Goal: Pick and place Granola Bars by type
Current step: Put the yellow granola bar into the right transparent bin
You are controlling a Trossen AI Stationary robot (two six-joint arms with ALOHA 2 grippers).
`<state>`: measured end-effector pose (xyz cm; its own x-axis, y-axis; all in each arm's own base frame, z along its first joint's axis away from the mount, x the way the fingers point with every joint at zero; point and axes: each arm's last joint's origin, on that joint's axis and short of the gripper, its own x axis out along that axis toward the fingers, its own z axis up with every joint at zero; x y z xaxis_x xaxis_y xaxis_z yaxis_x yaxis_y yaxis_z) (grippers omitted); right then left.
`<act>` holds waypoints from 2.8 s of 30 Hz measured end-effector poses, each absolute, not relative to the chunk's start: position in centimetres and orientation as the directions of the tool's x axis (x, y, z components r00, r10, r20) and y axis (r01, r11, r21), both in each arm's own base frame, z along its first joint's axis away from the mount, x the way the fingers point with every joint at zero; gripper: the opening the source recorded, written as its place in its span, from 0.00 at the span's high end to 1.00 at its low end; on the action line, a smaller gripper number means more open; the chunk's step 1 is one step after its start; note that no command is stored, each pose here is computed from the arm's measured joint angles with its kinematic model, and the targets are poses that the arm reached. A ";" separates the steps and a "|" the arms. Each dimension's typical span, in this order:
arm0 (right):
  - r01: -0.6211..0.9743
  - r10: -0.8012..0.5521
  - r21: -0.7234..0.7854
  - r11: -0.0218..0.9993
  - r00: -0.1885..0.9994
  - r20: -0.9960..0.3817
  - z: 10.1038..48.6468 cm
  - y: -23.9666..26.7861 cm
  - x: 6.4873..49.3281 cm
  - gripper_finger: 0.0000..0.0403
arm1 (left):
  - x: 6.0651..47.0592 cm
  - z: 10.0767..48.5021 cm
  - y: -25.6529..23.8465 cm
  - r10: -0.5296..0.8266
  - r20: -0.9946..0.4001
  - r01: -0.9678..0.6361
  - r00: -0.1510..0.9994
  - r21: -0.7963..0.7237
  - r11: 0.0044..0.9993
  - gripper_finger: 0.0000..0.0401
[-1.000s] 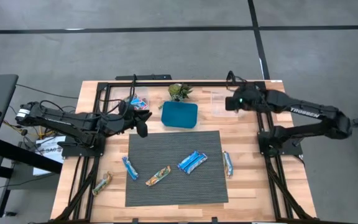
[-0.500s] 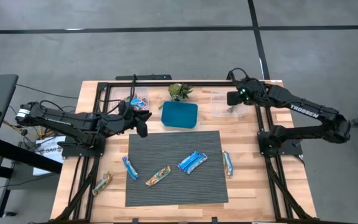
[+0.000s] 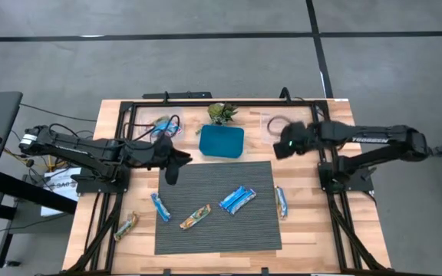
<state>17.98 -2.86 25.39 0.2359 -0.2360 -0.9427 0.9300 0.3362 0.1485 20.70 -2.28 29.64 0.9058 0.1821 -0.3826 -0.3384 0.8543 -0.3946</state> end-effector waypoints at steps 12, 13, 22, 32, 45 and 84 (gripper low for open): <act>0.919 -0.004 0.101 0.382 0.111 -0.994 21.0 5.6 21.4 0.55 | 20.7 29.6 -2.6 0.059 -0.398 -0.244 0.916 -0.432 0.868 0.79; 0.914 0.013 0.112 0.390 0.116 -0.993 20.7 6.1 21.7 0.55 | 20.7 29.6 -2.7 0.053 -0.399 -0.239 0.916 -0.432 0.870 0.79; 0.935 0.066 0.068 0.348 0.048 -0.997 18.0 9.5 22.6 0.56 | 20.7 29.5 -2.7 0.043 -0.407 -0.227 0.913 -0.417 0.880 0.79; 0.919 0.124 0.064 0.389 0.016 -0.992 15.2 10.6 24.2 0.57 | 20.6 29.4 -2.8 0.006 -0.419 -0.195 0.908 -0.410 0.891 0.79; 0.921 0.125 0.027 0.388 -0.024 -0.992 14.4 10.6 24.3 0.86 | 20.6 29.4 -2.8 0.001 -0.420 -0.192 0.908 -0.412 0.891 0.79; 0.979 -0.474 0.152 0.134 0.198 -0.858 25.3 -10.1 18.1 0.91 | 20.7 30.2 -1.6 0.419 -0.303 -0.509 0.856 -0.350 0.786 0.79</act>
<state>18.10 -10.10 25.34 0.1981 -0.4737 -0.8582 0.9793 0.1338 0.1522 20.66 -1.62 30.16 0.8560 0.4186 -0.3033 -0.5087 0.7864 -0.3504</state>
